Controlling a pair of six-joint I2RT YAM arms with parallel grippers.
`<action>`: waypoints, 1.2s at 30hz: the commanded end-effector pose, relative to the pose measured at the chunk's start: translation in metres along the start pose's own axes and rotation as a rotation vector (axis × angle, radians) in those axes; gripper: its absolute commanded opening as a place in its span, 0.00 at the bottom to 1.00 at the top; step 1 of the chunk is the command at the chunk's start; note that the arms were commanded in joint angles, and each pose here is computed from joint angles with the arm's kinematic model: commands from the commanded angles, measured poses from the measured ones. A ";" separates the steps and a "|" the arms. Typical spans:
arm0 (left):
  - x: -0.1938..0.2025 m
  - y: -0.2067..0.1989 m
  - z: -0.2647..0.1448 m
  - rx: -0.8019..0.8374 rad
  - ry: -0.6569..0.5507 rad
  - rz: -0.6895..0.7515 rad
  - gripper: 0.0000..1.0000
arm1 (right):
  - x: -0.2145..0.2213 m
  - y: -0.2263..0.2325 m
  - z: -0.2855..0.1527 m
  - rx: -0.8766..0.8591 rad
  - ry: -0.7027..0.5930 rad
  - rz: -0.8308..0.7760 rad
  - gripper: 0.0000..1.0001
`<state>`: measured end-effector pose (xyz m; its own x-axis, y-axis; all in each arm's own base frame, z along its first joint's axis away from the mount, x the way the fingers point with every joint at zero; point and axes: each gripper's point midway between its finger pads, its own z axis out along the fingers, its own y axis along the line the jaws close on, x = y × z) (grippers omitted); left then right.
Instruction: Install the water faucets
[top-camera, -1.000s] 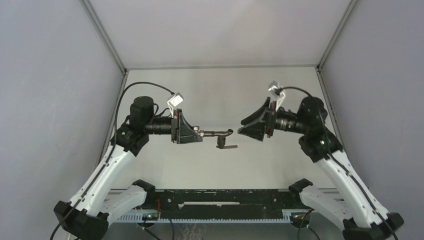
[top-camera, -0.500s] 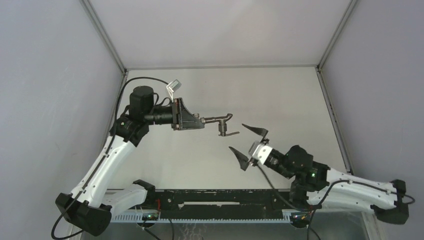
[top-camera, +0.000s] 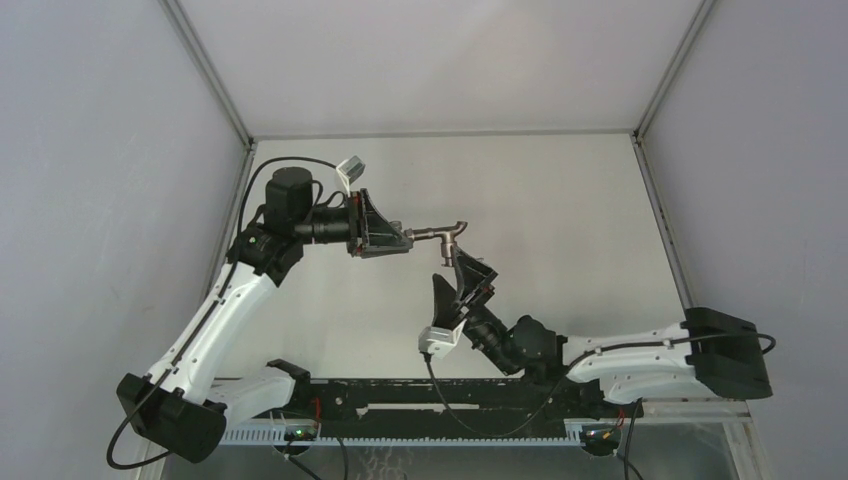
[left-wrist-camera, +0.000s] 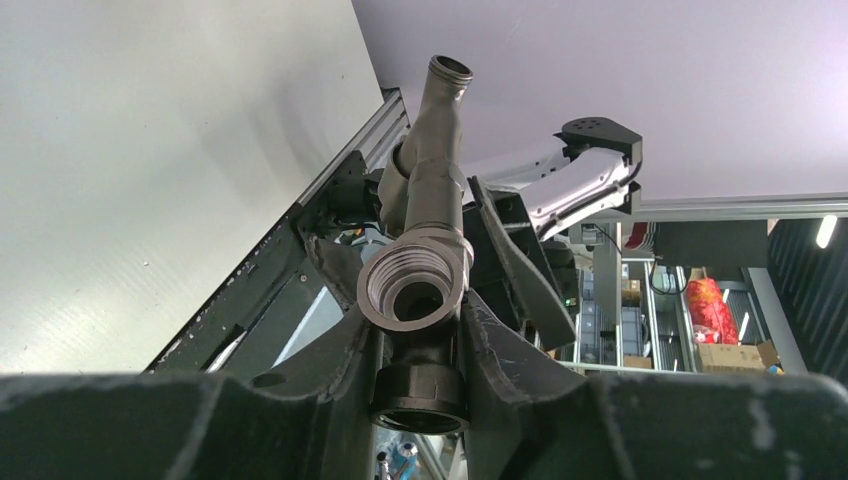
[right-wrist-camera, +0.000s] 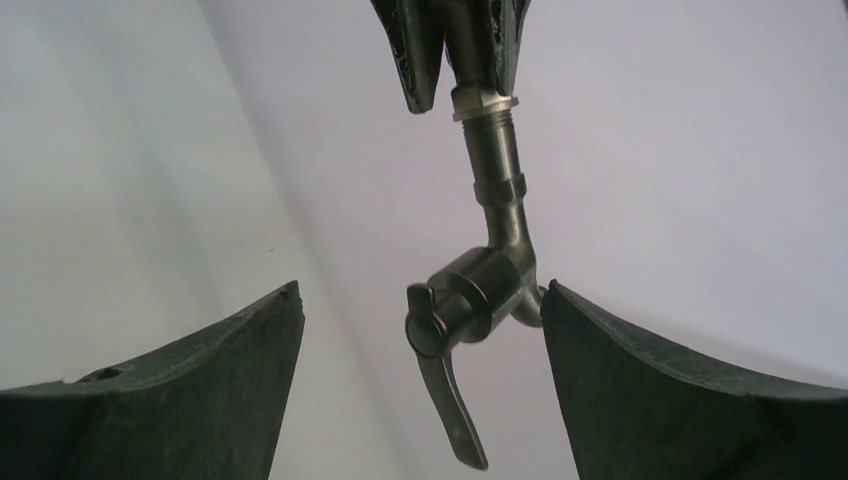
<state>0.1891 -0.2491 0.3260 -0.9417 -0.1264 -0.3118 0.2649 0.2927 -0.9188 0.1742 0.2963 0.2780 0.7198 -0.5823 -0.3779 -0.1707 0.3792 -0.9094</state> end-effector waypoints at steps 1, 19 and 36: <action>-0.002 -0.031 -0.010 0.084 -0.006 0.088 0.00 | -0.001 -0.048 0.005 0.241 0.026 -0.102 0.91; 0.007 -0.018 -0.008 0.072 0.043 0.107 0.00 | 0.004 -0.054 0.018 0.321 0.056 -0.155 0.32; 0.019 0.012 -0.015 0.006 0.037 0.463 0.00 | -0.072 -0.009 -0.029 -0.543 -0.143 0.425 0.03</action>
<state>0.1669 -0.2388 0.3165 -0.8486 0.0177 -0.5287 0.5115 0.2826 -0.8115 0.1595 0.3007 0.3255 0.6922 -0.4887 -0.5311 -0.4207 0.3247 -0.8471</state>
